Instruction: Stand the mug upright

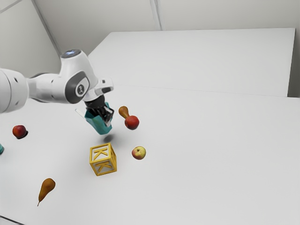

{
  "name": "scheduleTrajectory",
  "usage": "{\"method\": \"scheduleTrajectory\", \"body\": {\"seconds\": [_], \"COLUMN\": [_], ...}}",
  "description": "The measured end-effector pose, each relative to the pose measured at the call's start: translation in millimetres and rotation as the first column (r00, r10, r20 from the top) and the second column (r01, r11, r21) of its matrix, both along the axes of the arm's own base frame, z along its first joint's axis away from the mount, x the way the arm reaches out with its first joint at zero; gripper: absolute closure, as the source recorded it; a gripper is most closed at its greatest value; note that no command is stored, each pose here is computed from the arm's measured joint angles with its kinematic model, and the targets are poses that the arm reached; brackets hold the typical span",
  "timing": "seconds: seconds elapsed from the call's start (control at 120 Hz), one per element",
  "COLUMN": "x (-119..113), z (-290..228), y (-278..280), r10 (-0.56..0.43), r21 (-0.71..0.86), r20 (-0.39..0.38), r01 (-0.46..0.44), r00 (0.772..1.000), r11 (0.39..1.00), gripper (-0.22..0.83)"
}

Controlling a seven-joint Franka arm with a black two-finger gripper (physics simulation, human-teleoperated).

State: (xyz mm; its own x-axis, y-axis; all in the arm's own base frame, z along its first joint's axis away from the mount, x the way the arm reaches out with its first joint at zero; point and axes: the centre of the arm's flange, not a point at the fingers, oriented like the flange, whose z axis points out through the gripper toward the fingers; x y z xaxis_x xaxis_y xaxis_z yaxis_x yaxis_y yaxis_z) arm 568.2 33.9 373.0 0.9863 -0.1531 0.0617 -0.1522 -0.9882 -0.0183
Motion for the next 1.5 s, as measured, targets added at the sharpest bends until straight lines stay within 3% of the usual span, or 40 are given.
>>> {"method": "scheduleTrajectory", "body": {"seconds": [0.55, 1.267, 1.5], "x": [-5.7, -4.1, -3.0], "z": [-27.0, -53.3, -44.3], "y": [-21.4, -25.2, -29.5], "r10": [0.11, 0.194, 0.194], "r21": [-0.003, -0.009, -0.02], "r20": [0.026, -0.008, 0.006], "r01": [-0.11, -0.194, -0.194], "r00": [0.994, 0.981, 0.981], "r11": [0.994, 0.981, 0.981], "gripper": [0.78, 0.78, 0.59]}}
